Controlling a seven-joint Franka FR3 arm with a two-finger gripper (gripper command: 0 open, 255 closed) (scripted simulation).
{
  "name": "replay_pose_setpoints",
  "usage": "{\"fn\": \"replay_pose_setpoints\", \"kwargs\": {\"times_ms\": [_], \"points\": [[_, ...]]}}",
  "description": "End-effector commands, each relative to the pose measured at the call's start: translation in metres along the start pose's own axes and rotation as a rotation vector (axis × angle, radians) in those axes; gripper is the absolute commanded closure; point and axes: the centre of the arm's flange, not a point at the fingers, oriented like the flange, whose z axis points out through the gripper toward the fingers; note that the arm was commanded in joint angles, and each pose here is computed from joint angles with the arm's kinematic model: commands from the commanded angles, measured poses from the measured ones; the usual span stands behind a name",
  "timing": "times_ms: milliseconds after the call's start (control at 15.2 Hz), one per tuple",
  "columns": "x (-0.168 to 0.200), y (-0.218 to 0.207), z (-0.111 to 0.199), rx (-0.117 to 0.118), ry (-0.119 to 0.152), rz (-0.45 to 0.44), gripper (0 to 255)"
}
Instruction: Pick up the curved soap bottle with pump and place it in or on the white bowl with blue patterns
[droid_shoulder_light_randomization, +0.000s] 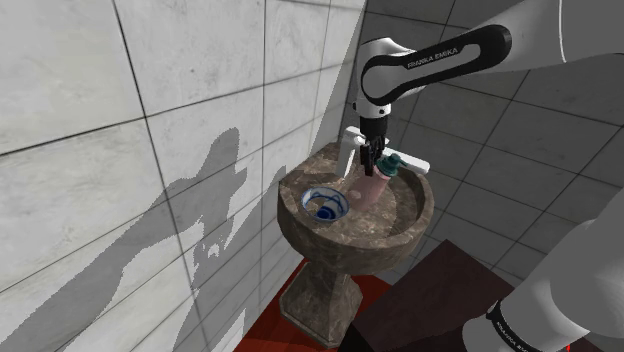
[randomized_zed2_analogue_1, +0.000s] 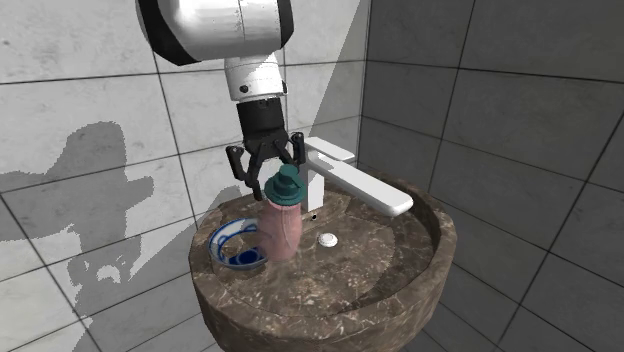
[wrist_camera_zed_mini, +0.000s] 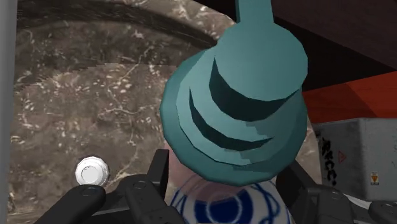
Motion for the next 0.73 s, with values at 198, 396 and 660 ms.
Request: {"fn": "replay_pose_setpoints", "kwargs": {"times_ms": [198,396,660], "points": [[-0.007,0.0,-0.025,0.0,0.0,0.0,255],[-0.011,0.0,-0.041,0.0,0.0,0.0,255],[0.02,-0.01,-0.065,0.0,0.0,0.0,255]]}}
